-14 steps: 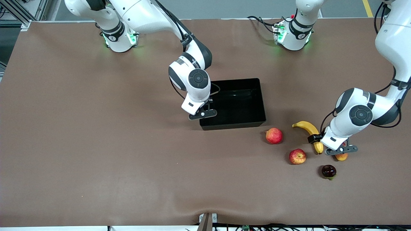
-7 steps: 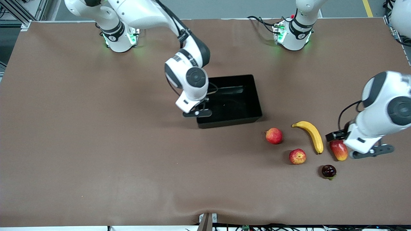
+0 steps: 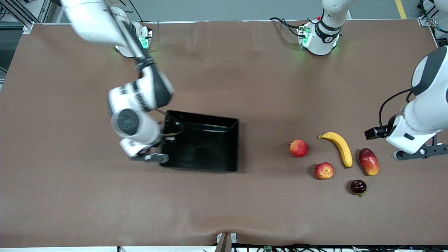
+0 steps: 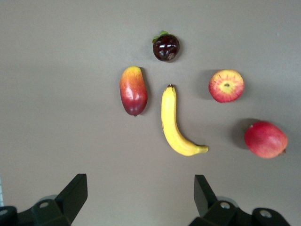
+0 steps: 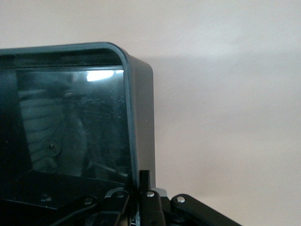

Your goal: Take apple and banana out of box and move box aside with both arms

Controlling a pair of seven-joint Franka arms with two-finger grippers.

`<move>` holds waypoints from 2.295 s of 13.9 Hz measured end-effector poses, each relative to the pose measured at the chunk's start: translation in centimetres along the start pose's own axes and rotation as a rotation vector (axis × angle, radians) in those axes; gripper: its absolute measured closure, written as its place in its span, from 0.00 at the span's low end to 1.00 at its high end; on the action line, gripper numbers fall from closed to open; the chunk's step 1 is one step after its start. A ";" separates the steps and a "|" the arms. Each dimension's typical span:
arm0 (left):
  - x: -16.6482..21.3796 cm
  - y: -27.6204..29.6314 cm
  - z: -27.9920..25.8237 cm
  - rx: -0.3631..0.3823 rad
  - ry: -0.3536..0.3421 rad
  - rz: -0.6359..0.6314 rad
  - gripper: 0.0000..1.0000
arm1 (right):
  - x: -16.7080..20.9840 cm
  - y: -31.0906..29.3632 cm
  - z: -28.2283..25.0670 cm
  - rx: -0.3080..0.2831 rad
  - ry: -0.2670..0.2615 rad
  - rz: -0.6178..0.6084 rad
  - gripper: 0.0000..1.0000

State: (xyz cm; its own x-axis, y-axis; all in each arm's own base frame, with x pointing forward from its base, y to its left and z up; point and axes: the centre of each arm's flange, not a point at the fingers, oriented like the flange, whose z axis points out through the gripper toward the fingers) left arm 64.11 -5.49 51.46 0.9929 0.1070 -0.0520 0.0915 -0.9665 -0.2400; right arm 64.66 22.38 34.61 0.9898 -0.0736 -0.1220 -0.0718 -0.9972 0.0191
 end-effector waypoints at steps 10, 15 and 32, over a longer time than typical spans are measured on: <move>-3.6 -2.6 -7.2 -0.154 -0.018 -0.035 0.00 | 2.8 37.5 -2.8 0.148 -0.009 -0.063 0.94; -6.3 -5.2 -9.0 -0.170 -0.010 -0.035 0.00 | 2.7 44.0 1.4 0.157 -0.004 -0.035 0.94; -12.5 -5.4 -9.3 -0.191 0.046 -0.052 0.00 | 6.5 36.0 -4.5 0.131 0.100 -0.088 0.00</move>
State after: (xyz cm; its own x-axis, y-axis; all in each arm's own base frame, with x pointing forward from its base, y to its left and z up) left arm 51.93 -3.81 62.38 0.9885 0.1512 0.0006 0.1510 -0.9871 -0.0531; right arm 69.04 -13.95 38.96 0.9998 0.0090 -0.0185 0.0068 -0.9930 -0.1175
